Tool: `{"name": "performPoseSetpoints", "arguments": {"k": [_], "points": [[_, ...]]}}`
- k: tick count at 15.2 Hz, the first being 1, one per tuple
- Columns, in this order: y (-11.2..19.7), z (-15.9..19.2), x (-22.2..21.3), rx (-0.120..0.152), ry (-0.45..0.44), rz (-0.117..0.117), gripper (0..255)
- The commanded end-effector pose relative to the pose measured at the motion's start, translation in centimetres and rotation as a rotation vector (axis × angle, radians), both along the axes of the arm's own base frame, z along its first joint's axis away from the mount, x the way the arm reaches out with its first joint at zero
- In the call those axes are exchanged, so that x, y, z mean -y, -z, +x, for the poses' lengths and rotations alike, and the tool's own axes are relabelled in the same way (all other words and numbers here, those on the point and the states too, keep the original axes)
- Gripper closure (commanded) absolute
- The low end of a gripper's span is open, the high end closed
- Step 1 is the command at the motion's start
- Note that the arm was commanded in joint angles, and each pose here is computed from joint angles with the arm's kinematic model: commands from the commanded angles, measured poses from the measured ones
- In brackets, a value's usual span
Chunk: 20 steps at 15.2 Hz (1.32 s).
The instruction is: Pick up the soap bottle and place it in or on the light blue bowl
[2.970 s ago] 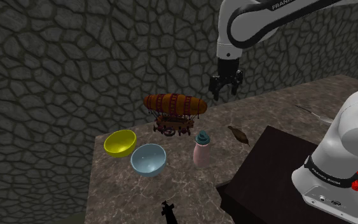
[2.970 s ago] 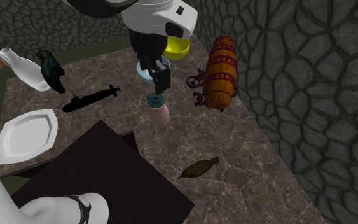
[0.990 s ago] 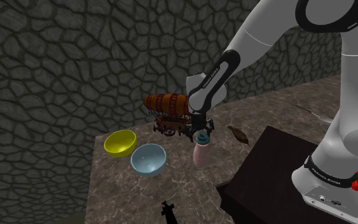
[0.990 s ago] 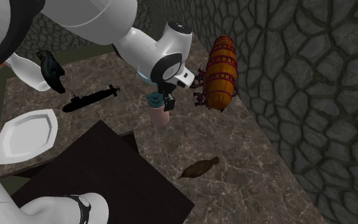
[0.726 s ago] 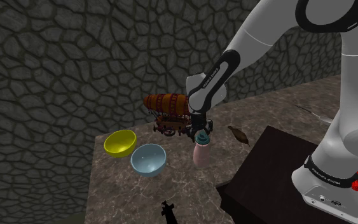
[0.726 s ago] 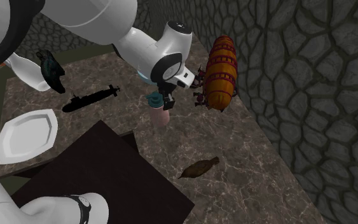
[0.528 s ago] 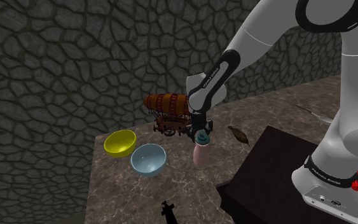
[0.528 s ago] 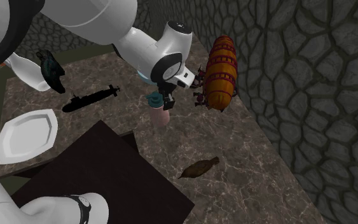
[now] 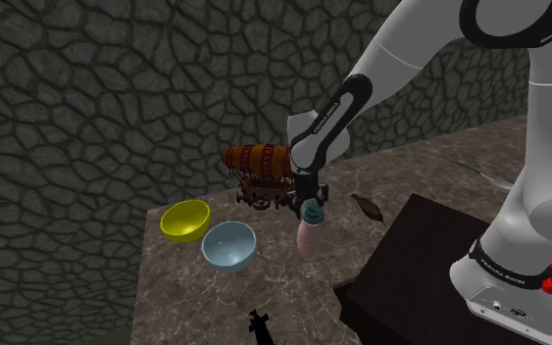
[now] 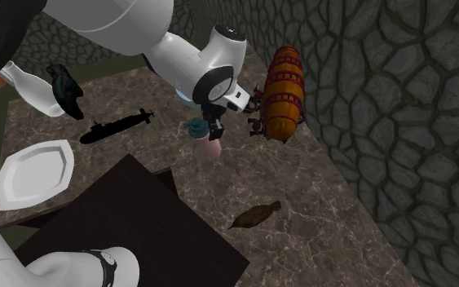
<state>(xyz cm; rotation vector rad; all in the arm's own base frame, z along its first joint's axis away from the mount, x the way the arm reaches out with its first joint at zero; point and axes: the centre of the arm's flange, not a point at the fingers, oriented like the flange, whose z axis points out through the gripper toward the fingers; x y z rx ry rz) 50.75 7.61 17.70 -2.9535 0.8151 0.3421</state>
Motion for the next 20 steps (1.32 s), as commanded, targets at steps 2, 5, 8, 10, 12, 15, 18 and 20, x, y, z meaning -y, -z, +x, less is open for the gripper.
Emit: {"name": "performPoseSetpoints", "arguments": {"k": [2, 5, 8, 10, 12, 15, 18, 20], "points": [[-1.5, 0.0, 0.0, 0.000, 0.000, 0.000, 255], [-3.1, 0.0, 0.0, 0.000, 0.000, 0.000, 255], [-4.7, 0.0, 0.0, 0.000, 0.000, 0.000, 255], [-5.7, 0.0, 0.0, 0.000, 0.000, 0.000, 255], [-6.8, 0.0, 0.0, 0.000, 0.000, 0.000, 255], [-8.3, 0.0, 0.0, 0.000, 0.000, 0.000, 255], [-9.9, 0.0, 0.0, 0.000, 0.000, 0.000, 255], [-11.0, 0.0, 0.0, 0.000, 0.000, 0.000, 255]]}}
